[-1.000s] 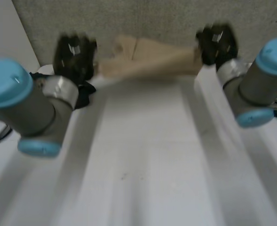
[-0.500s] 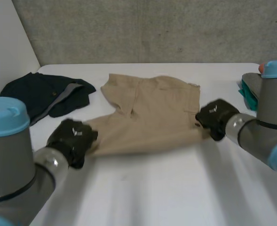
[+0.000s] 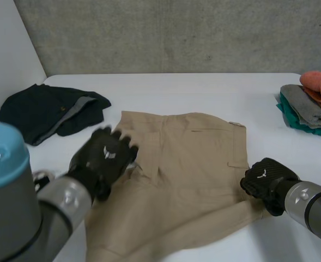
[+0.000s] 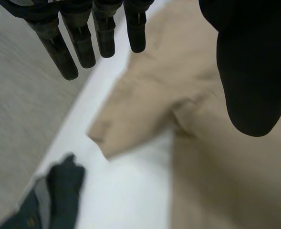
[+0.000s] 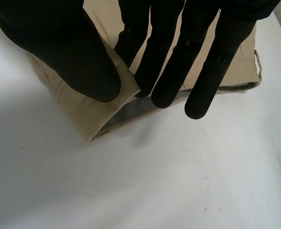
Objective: Fold the laundry.
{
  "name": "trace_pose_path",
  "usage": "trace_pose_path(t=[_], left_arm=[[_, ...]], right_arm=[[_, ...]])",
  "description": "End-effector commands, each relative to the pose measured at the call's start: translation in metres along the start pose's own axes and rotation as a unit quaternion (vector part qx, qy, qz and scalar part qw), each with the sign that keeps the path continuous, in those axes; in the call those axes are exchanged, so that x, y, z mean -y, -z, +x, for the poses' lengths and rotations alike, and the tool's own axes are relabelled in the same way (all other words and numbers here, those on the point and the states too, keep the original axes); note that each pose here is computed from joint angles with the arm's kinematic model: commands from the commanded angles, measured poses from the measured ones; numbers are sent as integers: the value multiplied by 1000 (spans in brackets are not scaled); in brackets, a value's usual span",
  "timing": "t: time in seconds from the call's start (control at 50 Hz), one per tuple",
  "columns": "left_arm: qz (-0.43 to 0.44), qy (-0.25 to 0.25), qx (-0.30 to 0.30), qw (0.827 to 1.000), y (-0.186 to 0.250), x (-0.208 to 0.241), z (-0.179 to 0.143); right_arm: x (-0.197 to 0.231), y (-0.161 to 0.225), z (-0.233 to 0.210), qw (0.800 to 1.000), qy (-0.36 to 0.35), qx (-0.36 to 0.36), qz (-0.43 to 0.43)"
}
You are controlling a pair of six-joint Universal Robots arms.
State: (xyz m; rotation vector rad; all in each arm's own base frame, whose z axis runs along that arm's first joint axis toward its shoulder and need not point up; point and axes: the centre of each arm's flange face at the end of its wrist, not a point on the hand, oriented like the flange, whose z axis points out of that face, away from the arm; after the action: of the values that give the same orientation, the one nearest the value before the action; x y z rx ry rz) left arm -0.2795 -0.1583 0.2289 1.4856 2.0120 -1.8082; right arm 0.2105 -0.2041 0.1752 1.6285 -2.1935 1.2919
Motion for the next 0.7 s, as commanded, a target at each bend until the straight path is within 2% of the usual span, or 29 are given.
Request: trace_pose_path(t=[0.02, 0.16, 0.32, 0.56, 0.7], left_arm=[[84, 6, -27, 996, -53, 20, -13], [104, 18, -73, 992, -143, -7, -31], [109, 20, -107, 988, -204, -43, -39], [97, 38, -172, 980, -221, -62, -15], [98, 37, -171, 980, -223, -60, -16]], right_arm=[[3, -5, 4, 1000, -1, -21, 17], [4, -8, 6, 999, -19, -31, 27], [0, -13, 4, 999, -23, -22, 26], [-7, -25, -2, 999, -27, -11, 15], [-8, -27, -1, 999, -28, -12, 14]])
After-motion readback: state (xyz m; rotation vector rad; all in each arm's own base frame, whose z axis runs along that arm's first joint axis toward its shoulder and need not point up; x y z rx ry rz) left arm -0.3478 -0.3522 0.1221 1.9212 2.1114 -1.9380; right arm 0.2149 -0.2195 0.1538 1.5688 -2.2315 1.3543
